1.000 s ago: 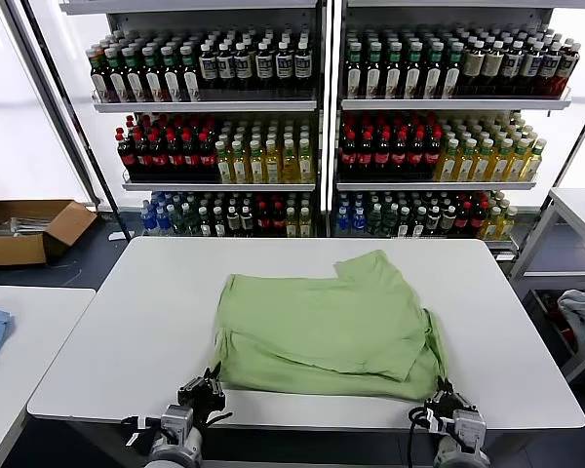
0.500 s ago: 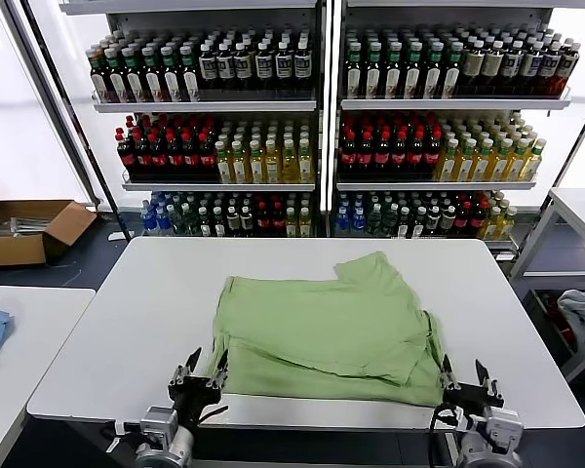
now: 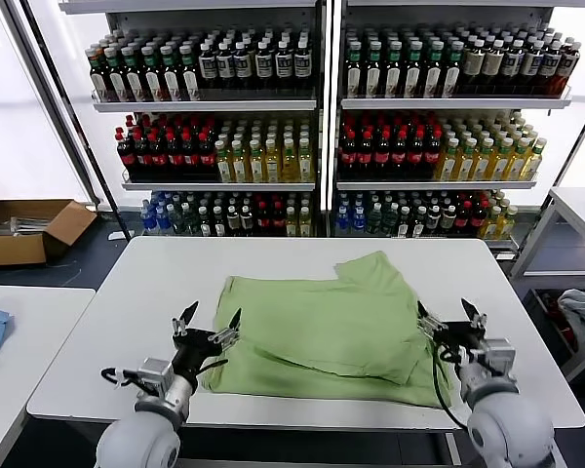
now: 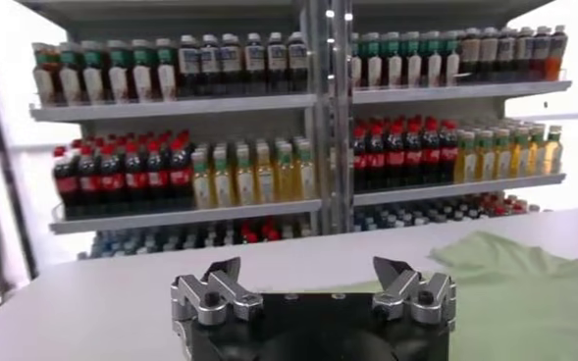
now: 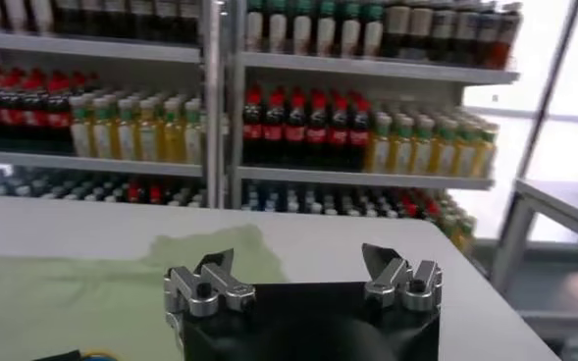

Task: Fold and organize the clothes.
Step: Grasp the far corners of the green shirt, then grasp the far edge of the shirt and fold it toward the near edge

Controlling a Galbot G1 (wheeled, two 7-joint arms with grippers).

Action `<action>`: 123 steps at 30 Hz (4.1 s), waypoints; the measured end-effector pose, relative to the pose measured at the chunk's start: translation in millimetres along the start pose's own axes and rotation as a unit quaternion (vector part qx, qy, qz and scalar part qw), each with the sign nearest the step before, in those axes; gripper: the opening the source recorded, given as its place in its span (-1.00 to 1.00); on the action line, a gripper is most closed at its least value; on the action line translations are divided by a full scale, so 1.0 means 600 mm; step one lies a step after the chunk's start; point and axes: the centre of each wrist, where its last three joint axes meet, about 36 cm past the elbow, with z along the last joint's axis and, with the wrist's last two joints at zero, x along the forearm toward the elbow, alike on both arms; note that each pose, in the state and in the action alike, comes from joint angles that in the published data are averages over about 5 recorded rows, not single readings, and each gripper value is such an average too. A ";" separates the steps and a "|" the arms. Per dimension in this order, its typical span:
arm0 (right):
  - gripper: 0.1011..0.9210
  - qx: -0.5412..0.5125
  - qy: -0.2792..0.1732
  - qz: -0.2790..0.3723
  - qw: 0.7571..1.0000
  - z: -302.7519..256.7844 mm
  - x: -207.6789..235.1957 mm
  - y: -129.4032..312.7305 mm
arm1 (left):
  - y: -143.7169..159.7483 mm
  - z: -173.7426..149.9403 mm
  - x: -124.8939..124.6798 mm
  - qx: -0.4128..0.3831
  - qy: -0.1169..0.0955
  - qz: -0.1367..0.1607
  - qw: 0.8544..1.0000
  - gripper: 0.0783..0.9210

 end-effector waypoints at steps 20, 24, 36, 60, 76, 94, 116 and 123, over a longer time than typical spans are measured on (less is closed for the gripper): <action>0.76 -0.027 0.060 0.014 0.998 -0.056 -0.283 0.020 | 0.055 -0.002 -0.285 -0.016 0.096 0.010 0.995 0.77; 0.76 -0.033 0.075 0.016 0.997 -0.060 -0.324 0.031 | 0.068 -0.001 -0.322 -0.018 0.112 0.002 0.994 0.77; 0.76 -0.037 0.111 0.016 0.993 -0.046 -0.394 0.065 | 0.090 0.018 -0.373 -0.019 0.152 -0.013 0.988 0.77; 0.42 -0.026 0.144 0.018 0.989 -0.015 -0.422 0.098 | 0.098 0.044 -0.384 -0.010 0.177 -0.013 0.984 0.39; -0.66 -0.033 0.147 0.021 0.988 0.009 -0.408 0.098 | 0.080 0.054 -0.369 -0.004 0.180 0.005 0.984 -0.70; -0.99 -0.061 0.077 0.017 0.995 -0.018 -0.366 0.094 | 0.071 0.049 -0.347 -0.002 0.100 0.001 0.995 -0.97; -0.99 -0.049 0.017 0.045 0.998 0.004 -0.140 0.109 | 0.046 0.040 -0.219 -0.026 0.052 0.022 0.998 -0.97; -0.99 -0.053 0.020 0.059 0.997 0.028 -0.060 0.127 | 0.033 0.055 -0.162 -0.022 0.049 0.026 0.998 -0.97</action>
